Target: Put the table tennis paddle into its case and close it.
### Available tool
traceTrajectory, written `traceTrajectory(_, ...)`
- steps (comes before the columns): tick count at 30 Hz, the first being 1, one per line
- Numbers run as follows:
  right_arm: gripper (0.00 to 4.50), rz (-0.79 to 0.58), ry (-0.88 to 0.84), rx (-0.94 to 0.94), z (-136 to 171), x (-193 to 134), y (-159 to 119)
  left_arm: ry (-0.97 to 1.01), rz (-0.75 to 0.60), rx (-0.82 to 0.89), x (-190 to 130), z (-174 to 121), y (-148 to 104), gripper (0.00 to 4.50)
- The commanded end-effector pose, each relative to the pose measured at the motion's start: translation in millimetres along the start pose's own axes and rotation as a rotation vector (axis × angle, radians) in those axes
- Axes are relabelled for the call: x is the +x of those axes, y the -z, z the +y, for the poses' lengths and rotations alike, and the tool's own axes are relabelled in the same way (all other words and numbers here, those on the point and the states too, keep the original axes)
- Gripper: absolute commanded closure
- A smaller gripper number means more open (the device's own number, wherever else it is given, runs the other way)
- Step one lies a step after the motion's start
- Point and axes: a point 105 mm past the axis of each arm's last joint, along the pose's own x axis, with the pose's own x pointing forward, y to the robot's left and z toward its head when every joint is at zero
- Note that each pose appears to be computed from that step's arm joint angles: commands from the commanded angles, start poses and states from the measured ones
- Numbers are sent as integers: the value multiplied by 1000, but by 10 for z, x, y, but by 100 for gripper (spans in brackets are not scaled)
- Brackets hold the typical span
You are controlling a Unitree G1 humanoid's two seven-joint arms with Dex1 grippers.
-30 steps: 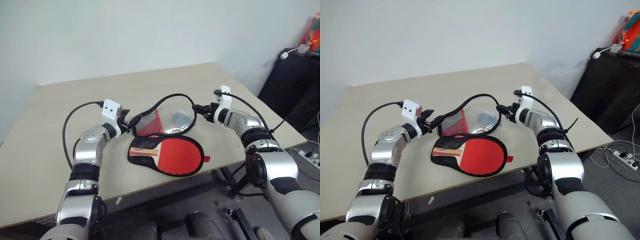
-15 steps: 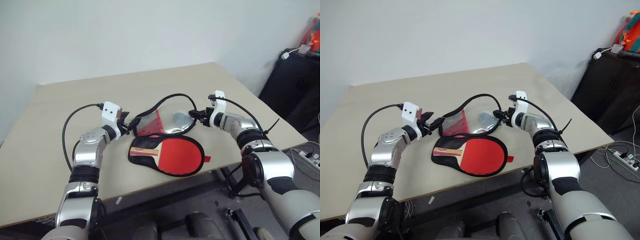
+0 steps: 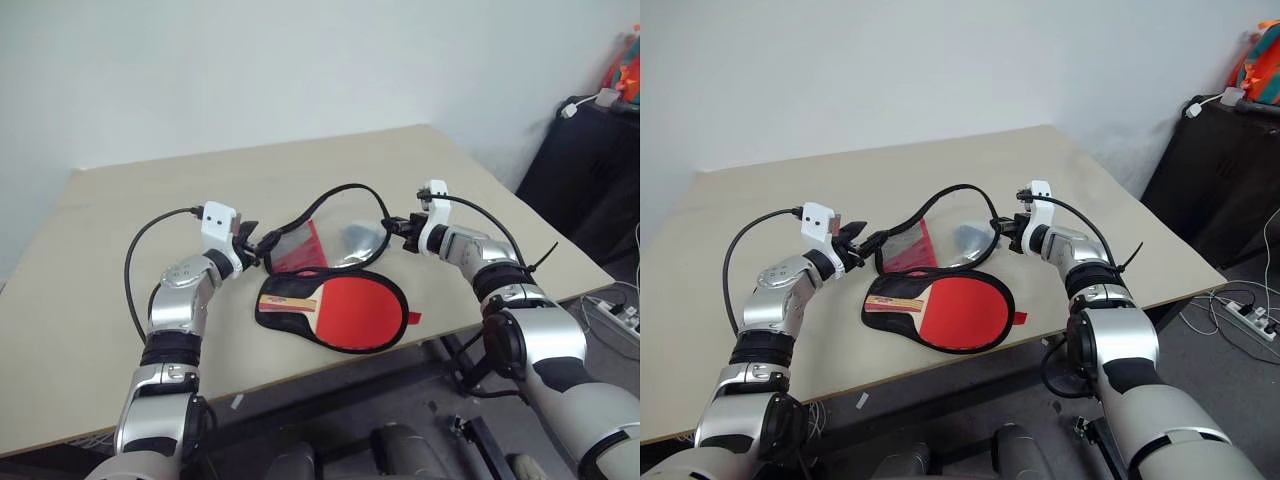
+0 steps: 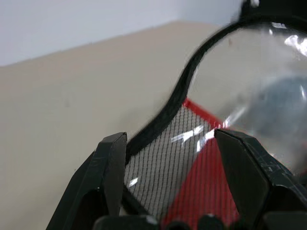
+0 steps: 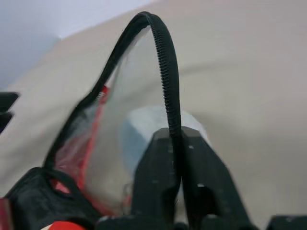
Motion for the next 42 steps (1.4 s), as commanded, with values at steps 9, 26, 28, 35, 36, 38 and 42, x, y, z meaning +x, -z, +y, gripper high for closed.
traceTrajectory(9, 448, -91, -126, -176, 142, -130, -105, -175, -245, -115, 14, 341, -652, 142)
traceTrajectory(26, 448, -330, -369, -259, 475, -475, -287, -264, -239, -121, 8, 522, -650, 142)
traceTrajectory(28, 448, -325, -383, -266, 498, -499, -274, -268, -243, -124, 7, 536, -662, 142)
traceTrajectory(35, 448, -187, -465, -371, 585, -571, 25, -281, -289, -151, 6, 597, -793, 142)
traceTrajectory(36, 448, -165, -475, -386, 593, -579, 78, -278, -291, -149, 10, 597, -806, 142)
traceTrajectory(38, 448, -129, -485, -423, 597, -588, 166, -273, -294, -145, 19, 599, -829, 142)
traceTrajectory(42, 448, -117, -495, -472, 600, -597, 227, -267, -286, -133, 35, 605, -847, 142)
